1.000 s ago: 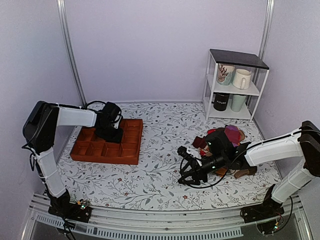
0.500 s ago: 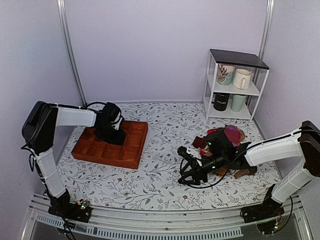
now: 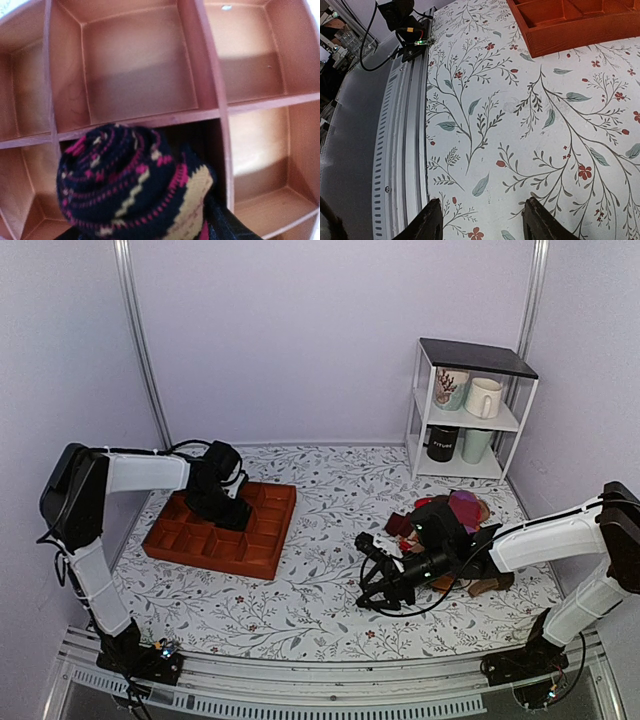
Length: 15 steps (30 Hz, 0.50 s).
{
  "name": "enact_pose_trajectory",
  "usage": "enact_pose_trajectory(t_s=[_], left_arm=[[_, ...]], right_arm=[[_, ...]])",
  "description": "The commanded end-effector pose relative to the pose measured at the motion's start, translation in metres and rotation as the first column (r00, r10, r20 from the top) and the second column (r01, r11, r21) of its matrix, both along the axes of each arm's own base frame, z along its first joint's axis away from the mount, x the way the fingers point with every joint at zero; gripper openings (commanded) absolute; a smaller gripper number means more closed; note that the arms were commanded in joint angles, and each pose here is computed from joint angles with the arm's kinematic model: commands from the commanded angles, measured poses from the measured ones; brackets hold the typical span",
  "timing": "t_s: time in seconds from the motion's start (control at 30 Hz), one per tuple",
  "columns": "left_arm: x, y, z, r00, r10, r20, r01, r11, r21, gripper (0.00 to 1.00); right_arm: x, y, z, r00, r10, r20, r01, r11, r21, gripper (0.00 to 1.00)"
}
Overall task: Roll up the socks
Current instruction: Move the storage box to the center of the board.
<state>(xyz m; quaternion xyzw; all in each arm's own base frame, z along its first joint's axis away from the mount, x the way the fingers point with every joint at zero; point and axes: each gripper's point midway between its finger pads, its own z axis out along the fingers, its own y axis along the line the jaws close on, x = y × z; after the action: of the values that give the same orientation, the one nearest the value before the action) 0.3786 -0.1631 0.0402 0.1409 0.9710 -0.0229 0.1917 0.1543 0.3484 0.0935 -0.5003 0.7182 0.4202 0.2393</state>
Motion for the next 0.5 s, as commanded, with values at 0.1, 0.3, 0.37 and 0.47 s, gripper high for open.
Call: enact_pose_trajectory(t_s=[0.1,0.3,0.37,0.47], left_arm=[[0.006,-0.011,0.029,0.997,-0.049,0.067,0.05,0.999,-0.01,0.63],[0.008,-0.013,0.035,0.994,-0.062,0.086,0.063,0.998,-0.01,0.66],[0.008,-0.012,0.035,0.994,-0.057,0.089,0.058,0.998,-0.004,0.66],[0.01,-0.011,0.039,0.993,-0.051,0.102,0.051,0.999,0.005,0.67]], right_arm=[[0.005,0.002,0.008,1.0,-0.004,0.017,0.004,1.0,0.01,0.56],[0.005,0.002,0.008,1.0,-0.003,0.014,0.003,1.0,0.009,0.56],[0.005,0.002,0.008,1.0,-0.002,0.013,0.002,1.0,0.009,0.56],[0.004,0.002,0.008,1.0,0.0,0.013,0.0,1.0,0.009,0.56]])
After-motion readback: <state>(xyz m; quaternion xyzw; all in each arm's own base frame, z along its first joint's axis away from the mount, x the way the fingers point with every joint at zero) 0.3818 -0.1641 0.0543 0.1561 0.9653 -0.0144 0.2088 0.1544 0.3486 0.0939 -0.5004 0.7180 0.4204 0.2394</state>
